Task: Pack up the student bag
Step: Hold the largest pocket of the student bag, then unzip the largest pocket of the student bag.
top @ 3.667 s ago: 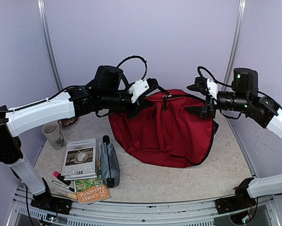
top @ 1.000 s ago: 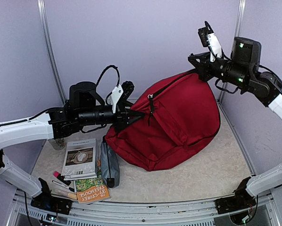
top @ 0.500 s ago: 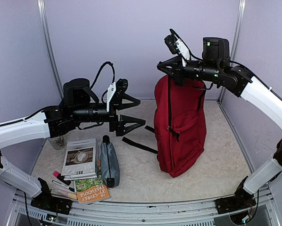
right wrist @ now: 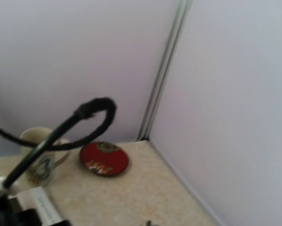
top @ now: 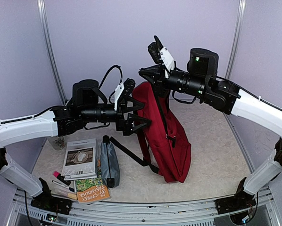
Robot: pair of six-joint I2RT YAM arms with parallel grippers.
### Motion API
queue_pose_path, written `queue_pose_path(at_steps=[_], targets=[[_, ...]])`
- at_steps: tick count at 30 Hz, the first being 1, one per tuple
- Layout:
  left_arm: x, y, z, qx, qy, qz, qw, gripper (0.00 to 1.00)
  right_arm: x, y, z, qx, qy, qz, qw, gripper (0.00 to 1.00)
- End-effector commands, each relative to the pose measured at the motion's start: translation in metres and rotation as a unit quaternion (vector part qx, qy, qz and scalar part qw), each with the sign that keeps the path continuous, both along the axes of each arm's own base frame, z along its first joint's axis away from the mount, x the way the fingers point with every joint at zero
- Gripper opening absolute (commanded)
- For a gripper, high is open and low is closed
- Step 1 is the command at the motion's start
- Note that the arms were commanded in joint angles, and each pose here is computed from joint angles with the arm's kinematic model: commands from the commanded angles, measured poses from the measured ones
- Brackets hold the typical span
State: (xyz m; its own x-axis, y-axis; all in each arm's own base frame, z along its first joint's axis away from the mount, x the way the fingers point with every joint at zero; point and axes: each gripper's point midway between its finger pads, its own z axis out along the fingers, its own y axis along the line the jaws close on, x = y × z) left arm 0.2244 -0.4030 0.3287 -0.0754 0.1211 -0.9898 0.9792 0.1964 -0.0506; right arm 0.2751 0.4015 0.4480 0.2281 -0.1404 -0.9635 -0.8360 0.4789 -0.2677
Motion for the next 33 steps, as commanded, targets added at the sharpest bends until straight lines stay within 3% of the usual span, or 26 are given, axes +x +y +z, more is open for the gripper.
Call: queue_pose_path(at_steps=[1, 12, 14, 15, 18, 21, 26, 33], targets=[[0.003, -0.001, 0.019, -0.027, -0.007, 0.005, 1.0, 0.99, 0.003, -0.004, 0.045, 0.084, -0.051, -0.025, 0.995, 0.0], [0.038, 0.005, 0.008, -0.019, 0.003, 0.102, 0.995, 0.99, 0.008, 0.015, 0.039, 0.138, -0.043, -0.031, 0.989, 0.0], [0.045, 0.009, 0.006, -0.014, -0.002, 0.121, 0.993, 0.95, 0.008, 0.017, 0.039, 0.14, -0.044, -0.029, 0.989, 0.0], [0.047, 0.011, 0.005, -0.012, -0.004, 0.126, 0.992, 0.87, 0.008, 0.017, 0.039, 0.141, -0.043, -0.029, 0.989, 0.0], [0.047, 0.013, 0.007, -0.012, -0.013, 0.13, 0.991, 0.4, 0.009, 0.014, 0.038, 0.139, -0.042, -0.037, 0.989, 0.0], [0.042, 0.015, 0.01, -0.023, -0.019, 0.12, 0.992, 0.0, 0.014, 0.007, 0.033, 0.131, -0.045, -0.058, 0.989, 0.0], [0.04, 0.017, 0.013, -0.022, -0.032, 0.118, 0.992, 0.0, 0.044, -0.03, 0.027, 0.126, -0.032, -0.138, 0.982, 0.0], [0.035, 0.022, 0.02, -0.028, -0.054, 0.116, 0.991, 0.0, 0.091, -0.155, 0.024, 0.177, -0.012, -0.267, 0.947, 0.0]])
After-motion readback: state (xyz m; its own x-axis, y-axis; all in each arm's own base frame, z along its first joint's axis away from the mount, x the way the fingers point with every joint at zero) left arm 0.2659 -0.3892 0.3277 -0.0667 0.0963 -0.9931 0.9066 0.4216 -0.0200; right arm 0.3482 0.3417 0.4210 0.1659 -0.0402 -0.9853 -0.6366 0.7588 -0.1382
